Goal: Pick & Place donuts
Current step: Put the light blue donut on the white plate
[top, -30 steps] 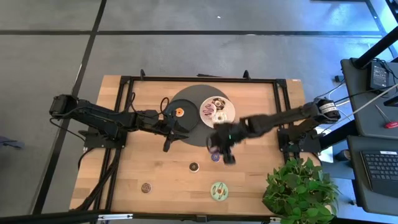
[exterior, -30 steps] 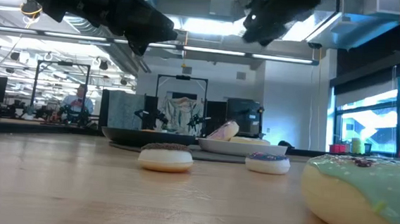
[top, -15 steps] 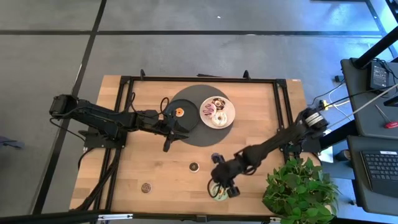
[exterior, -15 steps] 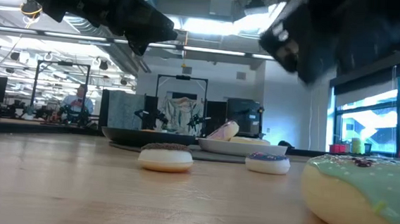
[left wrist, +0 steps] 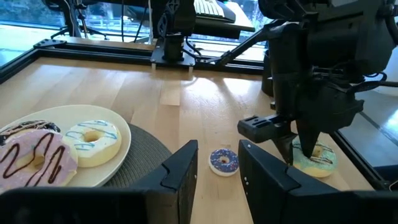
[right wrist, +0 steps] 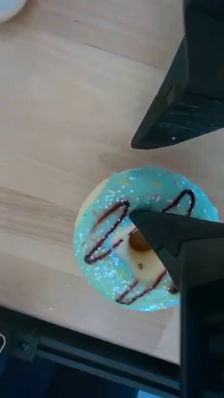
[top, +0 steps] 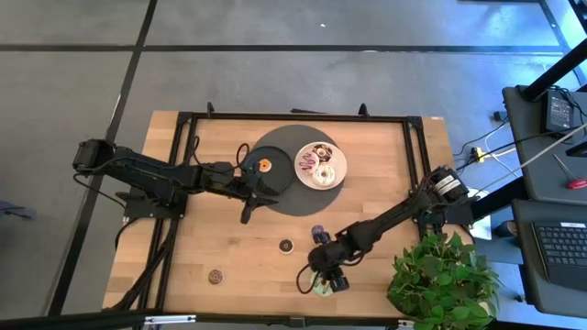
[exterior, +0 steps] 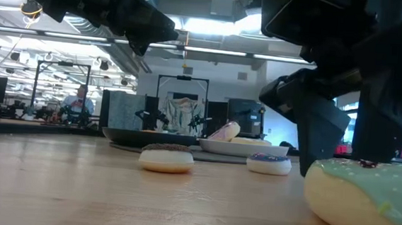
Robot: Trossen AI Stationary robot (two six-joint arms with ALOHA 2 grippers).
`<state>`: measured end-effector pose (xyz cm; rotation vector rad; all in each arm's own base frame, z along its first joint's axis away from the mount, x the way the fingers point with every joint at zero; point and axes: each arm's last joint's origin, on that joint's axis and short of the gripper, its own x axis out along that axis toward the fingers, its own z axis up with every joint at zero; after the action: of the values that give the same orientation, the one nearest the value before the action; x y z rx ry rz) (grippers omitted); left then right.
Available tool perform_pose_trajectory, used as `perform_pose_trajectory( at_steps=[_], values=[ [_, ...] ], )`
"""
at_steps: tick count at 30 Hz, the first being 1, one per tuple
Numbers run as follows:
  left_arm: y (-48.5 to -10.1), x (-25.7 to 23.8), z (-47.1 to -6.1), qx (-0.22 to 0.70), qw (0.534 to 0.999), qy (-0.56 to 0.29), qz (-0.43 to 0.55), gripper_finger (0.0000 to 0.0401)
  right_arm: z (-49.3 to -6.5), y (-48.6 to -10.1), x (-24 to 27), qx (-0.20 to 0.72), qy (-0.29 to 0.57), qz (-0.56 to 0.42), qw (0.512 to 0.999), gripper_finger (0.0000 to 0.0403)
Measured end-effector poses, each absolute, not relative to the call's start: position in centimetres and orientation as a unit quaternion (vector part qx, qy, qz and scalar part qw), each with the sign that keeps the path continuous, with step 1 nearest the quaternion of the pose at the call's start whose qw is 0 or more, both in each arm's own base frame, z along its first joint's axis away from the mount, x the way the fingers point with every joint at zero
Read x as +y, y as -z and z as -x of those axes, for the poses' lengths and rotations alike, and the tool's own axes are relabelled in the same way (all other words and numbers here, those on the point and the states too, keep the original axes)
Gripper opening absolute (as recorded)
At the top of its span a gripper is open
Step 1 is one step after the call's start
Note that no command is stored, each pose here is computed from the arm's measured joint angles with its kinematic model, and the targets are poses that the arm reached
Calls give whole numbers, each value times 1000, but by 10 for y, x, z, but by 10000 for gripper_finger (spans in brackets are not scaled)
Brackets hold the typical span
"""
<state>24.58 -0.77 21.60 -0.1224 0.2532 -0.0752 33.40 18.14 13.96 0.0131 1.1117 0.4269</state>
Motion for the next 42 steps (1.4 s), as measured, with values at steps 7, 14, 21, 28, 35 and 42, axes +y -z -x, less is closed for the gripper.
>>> perform_pose_trajectory(
  at_steps=[7,14,21,28,35,42],
  values=[
    [-216,-8,-246,126,989,38,61,115,-333,-139,182,534,-187,-31,824,179],
    [-217,-8,-246,125,990,38,61,112,-333,-139,181,538,-182,-40,822,152],
    [-216,-8,-246,126,989,38,61,111,-333,-139,179,551,-195,-67,809,69],
    [-216,-8,-246,128,989,39,61,110,-331,-152,168,565,-184,-103,798,13],
    [-216,-8,-246,130,989,39,61,115,-315,-214,136,523,-169,-68,833,10],
    [-215,-8,-246,132,989,38,61,112,-294,-265,59,480,36,35,876,9]
  ],
)
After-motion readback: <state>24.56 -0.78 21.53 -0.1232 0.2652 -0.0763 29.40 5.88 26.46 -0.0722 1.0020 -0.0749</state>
